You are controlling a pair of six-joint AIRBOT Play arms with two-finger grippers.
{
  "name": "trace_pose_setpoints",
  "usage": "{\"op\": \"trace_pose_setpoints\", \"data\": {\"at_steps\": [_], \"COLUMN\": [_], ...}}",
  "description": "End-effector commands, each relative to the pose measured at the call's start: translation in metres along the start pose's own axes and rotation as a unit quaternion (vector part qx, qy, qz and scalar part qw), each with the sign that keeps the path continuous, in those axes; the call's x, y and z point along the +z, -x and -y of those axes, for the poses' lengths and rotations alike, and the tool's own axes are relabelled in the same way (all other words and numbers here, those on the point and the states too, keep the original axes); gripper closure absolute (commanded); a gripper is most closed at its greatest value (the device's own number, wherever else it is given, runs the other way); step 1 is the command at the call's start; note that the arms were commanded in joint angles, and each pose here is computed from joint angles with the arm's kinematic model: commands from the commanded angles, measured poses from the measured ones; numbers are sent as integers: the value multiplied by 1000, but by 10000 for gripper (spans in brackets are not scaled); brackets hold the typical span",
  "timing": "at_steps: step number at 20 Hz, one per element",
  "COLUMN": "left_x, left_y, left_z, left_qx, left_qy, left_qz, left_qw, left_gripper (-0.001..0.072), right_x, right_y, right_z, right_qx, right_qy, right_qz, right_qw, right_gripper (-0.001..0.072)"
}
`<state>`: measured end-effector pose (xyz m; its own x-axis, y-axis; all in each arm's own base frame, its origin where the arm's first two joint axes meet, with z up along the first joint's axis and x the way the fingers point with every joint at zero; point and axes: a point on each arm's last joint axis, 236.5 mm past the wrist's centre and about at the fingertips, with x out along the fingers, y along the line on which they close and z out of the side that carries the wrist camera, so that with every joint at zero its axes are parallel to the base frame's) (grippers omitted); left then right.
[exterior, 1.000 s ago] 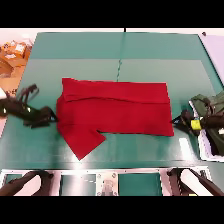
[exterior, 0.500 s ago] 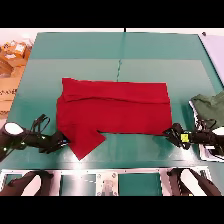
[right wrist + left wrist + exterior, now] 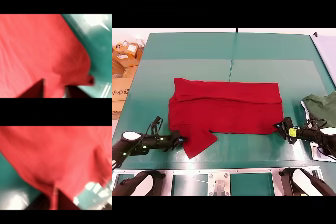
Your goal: Fold the shirts.
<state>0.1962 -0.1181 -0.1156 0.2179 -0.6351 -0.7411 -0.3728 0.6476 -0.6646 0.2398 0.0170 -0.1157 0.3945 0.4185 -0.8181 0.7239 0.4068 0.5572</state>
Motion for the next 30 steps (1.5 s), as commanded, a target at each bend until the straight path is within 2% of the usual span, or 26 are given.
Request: {"op": "trace_pose_setpoints", "data": {"at_steps": [1, 3, 8, 12, 17, 20, 22, 25, 30], "left_x": [10, 2, -30, -20, 6, 38, 58, 88, 166], "left_y": [3, 14, 41, 76, 120, 136, 135, 123, 102], "left_z": [26, 40, 43, 72, 123, 144, 156, 174, 174], "left_qx": [-46, -53, -15, -10, -25, -30, -47, -92, -91], "left_qy": [-32, -64, -76, -130, -189, -211, -215, -213, -196], "left_qz": [10, -26, -116, -35, 36, 99, 114, 105, 124], "left_qw": [998, 996, 990, 991, 981, 972, 969, 967, 969], "left_gripper": [685, 686, 687, 687, 687, 687, 687, 687, 687], "right_x": [1, -7, -17, -24, -23, -4, 12, 27, 75], "right_y": [-8, -5, 26, 59, 92, 105, 106, 87, 39], "right_z": [-7, -10, -10, -1, -34, -73, -92, -109, -144], "right_qx": [11, 14, 2, -35, -15, 38, 66, 68, 61], "right_qy": [11, 35, 72, 90, 123, 123, 121, 126, 129], "right_qz": [-2, -22, -47, -31, -18, 21, 32, 14, 20], "right_qw": [1000, 999, 996, 995, 992, 992, 990, 990, 989], "right_gripper": [694, 698, 698, 698, 698, 698, 698, 698, 698]}}
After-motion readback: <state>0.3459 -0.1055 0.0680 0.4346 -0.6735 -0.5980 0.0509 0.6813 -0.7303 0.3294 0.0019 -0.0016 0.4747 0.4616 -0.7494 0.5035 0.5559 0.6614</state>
